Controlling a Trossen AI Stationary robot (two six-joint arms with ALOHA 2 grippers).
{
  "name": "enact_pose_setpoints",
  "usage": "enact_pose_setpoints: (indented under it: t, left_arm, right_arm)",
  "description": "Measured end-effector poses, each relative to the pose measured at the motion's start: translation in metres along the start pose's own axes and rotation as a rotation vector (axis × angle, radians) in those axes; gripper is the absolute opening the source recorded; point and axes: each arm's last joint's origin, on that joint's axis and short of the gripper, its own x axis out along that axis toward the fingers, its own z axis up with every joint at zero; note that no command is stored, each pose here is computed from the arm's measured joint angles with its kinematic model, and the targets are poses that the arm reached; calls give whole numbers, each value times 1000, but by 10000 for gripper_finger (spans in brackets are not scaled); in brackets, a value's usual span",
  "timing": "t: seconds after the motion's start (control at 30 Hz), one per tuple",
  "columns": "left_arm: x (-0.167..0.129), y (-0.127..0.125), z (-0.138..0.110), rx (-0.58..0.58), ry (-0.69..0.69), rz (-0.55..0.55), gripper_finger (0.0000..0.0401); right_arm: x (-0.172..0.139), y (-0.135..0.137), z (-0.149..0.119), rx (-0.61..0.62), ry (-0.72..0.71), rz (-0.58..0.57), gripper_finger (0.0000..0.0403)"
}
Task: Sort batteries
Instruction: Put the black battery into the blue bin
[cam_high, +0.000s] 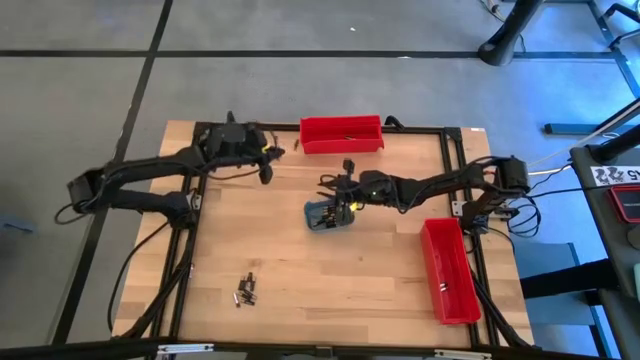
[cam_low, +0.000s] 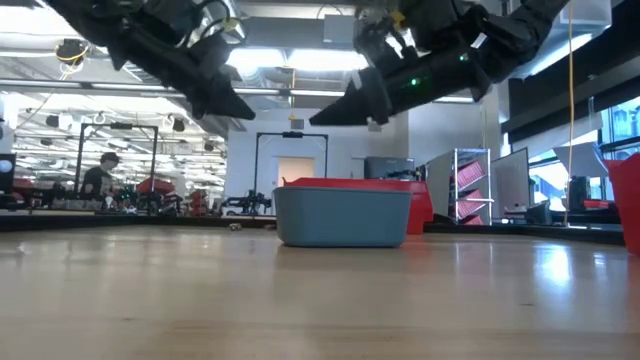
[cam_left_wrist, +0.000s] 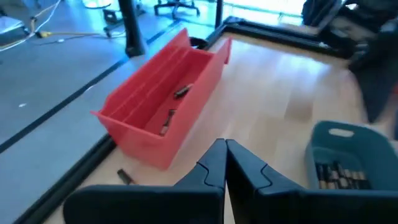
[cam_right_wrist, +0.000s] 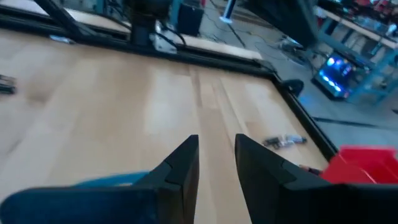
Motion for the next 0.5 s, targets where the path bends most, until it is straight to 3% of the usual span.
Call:
enact_pose_setpoints:
  t: [0.13, 0.27, 0.5]
  left_arm:
    - [4, -8, -20, 1, 19, -15, 1]
    - [6, -12, -36, -41, 40, 40, 1]
    - [9, -12, -59, -111, 73, 86, 0]
  right_arm:
    - [0, -16, -4, 18, 28, -40, 106]
    - [1, -32, -8, 88, 30, -77, 106]
    - [3, -38, -4, 187, 15, -85, 106]
